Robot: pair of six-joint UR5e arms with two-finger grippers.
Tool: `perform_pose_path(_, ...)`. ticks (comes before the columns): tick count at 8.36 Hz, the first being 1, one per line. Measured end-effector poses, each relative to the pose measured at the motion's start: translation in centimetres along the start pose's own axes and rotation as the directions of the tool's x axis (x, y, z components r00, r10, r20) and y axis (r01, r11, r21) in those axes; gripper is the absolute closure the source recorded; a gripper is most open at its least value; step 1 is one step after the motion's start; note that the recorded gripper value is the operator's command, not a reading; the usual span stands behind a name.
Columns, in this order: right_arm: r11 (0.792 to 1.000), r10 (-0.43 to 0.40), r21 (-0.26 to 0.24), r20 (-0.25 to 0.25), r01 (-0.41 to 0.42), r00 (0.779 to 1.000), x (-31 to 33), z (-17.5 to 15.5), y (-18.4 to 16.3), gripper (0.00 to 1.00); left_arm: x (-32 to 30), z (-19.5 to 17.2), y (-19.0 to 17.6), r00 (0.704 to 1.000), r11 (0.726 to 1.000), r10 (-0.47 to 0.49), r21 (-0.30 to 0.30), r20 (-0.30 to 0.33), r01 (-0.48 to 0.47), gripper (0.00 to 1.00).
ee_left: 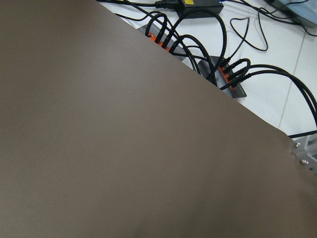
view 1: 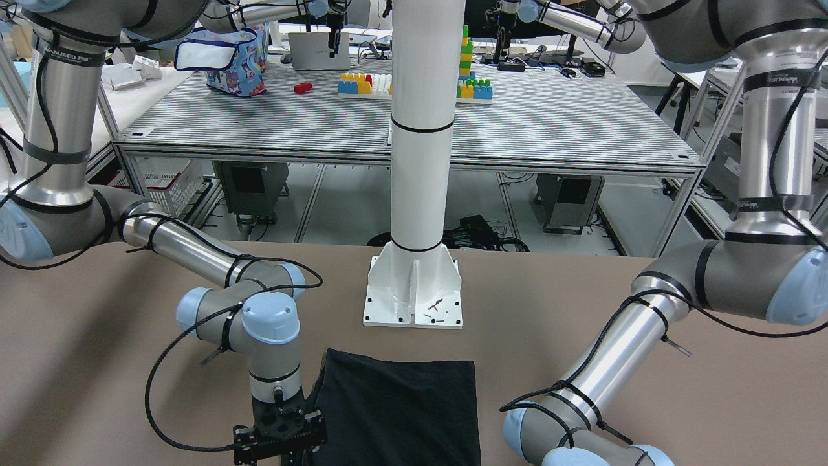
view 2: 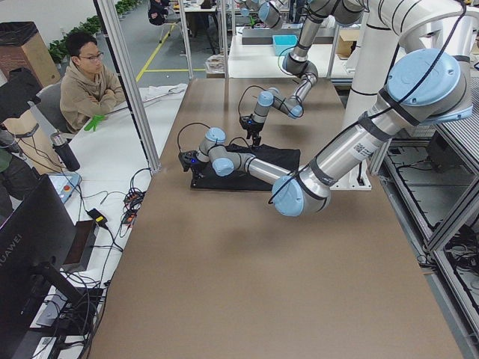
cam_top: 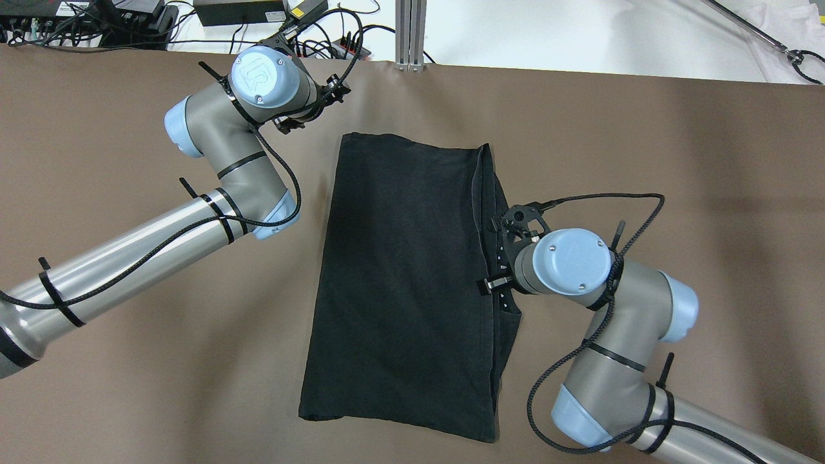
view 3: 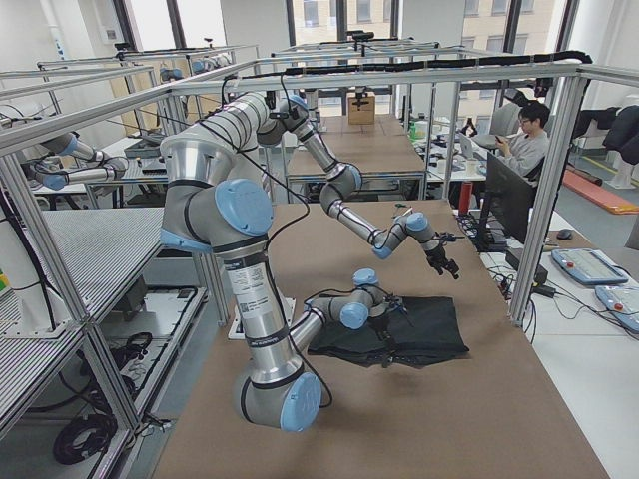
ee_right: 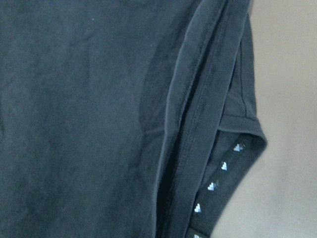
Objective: Fold clothes
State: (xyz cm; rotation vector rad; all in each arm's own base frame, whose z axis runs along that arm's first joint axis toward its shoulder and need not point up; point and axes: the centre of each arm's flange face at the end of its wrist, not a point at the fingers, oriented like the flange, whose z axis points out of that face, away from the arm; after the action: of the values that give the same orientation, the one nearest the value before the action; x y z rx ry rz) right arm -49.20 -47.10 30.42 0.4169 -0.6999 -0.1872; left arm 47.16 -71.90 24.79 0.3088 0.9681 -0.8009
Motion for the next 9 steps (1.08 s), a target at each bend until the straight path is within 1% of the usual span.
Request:
perform_pose_path(1,1.000,0.021,0.005,-0.017,-0.021,1.000,-0.9,1.3,-1.3,0.05,0.0,0.0,0.0,1.000,1.000,0.000,0.000,0.000,0.000,0.00)
perform_pose_path(2,0.999,0.032,0.022,-0.040,-0.031,0.999,-0.8,2.5,-2.3,0.05,0.0,0.0,0.1,1.000,1.000,0.001,-0.001,0.000,-0.001,0.00)
perform_pose_path(3,0.998,0.039,0.042,-0.061,-0.037,0.997,0.6,3.5,-3.6,0.05,0.1,0.0,0.1,1.000,1.000,0.001,-0.001,-0.001,-0.001,0.00)
perform_pose_path(4,0.998,0.023,0.052,-0.077,-0.019,0.997,2.6,4.3,-4.7,0.05,0.1,0.0,0.1,1.000,1.000,0.000,-0.001,-0.001,0.000,0.00)
perform_pose_path(6,0.999,-0.005,0.045,-0.104,0.010,0.995,7.2,5.7,-5.8,0.05,0.1,0.0,0.1,1.000,1.000,-0.003,0.000,-0.001,0.003,0.00)
perform_pose_path(7,1.000,-0.002,0.026,-0.079,0.004,0.997,8.8,5.7,-6.2,0.05,0.0,0.0,0.1,1.000,1.000,-0.005,0.000,-0.001,0.005,0.00)
perform_pose_path(8,1.000,0.009,0.016,-0.039,-0.009,0.999,8.8,4.7,-7.1,0.05,0.0,-0.1,0.1,1.000,1.000,-0.006,0.000,-0.003,0.006,0.00)
perform_pose_path(9,0.999,0.049,0.016,-0.009,-0.049,0.999,8.0,3.2,-8.0,0.05,-0.1,-0.2,0.1,1.000,1.000,-0.010,0.000,-0.006,0.010,0.00)
